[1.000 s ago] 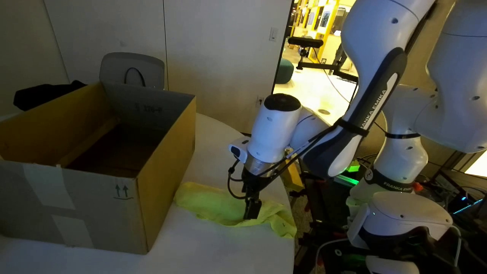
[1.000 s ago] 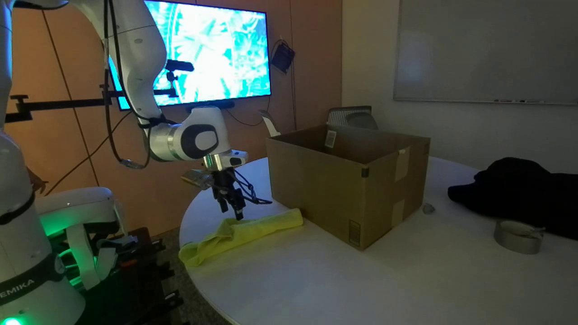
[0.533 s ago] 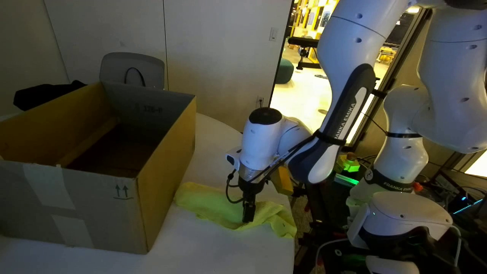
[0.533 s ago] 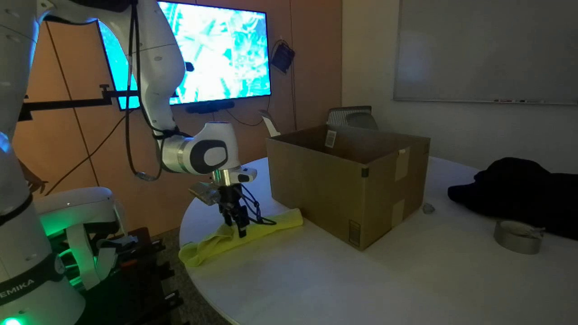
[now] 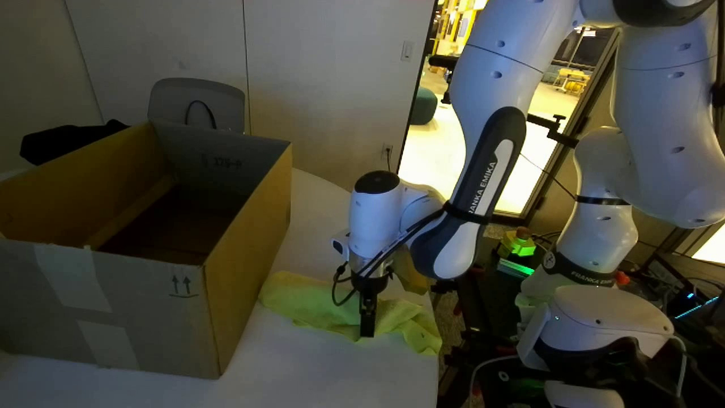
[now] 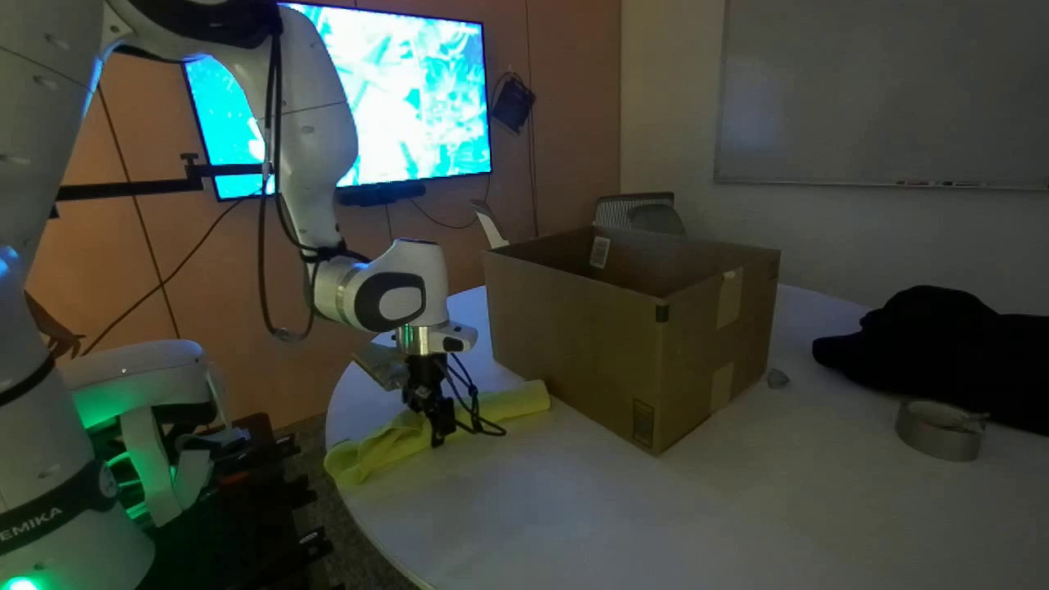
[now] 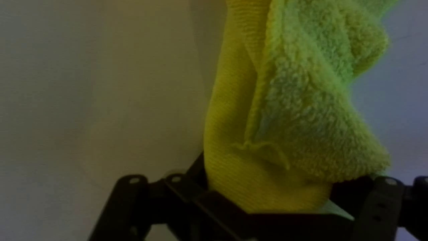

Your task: Put the black marker in the yellow fabric, wrap it and put it in the box

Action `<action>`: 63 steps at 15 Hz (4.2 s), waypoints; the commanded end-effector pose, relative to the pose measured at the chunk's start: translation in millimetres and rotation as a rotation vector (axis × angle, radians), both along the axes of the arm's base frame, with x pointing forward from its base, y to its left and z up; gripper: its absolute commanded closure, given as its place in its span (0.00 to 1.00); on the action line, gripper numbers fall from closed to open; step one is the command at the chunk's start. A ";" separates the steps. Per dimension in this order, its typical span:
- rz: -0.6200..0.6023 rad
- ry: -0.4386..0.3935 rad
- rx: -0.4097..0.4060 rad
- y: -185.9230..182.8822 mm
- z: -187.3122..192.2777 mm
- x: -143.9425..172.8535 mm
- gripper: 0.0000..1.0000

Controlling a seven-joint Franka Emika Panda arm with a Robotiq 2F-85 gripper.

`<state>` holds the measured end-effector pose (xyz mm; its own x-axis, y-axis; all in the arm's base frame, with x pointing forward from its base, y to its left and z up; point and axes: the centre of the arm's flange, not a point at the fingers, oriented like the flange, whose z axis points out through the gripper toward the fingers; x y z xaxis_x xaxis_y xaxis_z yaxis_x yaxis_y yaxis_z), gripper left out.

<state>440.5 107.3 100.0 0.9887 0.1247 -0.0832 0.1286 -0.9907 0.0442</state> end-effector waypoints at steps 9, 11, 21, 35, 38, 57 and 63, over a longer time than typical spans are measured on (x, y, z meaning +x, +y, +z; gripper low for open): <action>-0.005 -0.079 0.012 4.1 99.1 -5.8 0.94; -0.029 -0.108 -0.006 2.8 125.0 -1.9 0.94; -0.167 -0.434 -0.115 36.4 347.5 75.1 0.94; -0.502 -0.656 -0.038 77.6 409.2 282.5 0.94; -0.533 -0.608 -0.085 75.0 377.8 314.1 0.51; -0.317 -0.322 0.015 114.9 432.8 96.4 0.00; -0.383 -0.160 -0.077 81.9 402.4 -0.4 0.00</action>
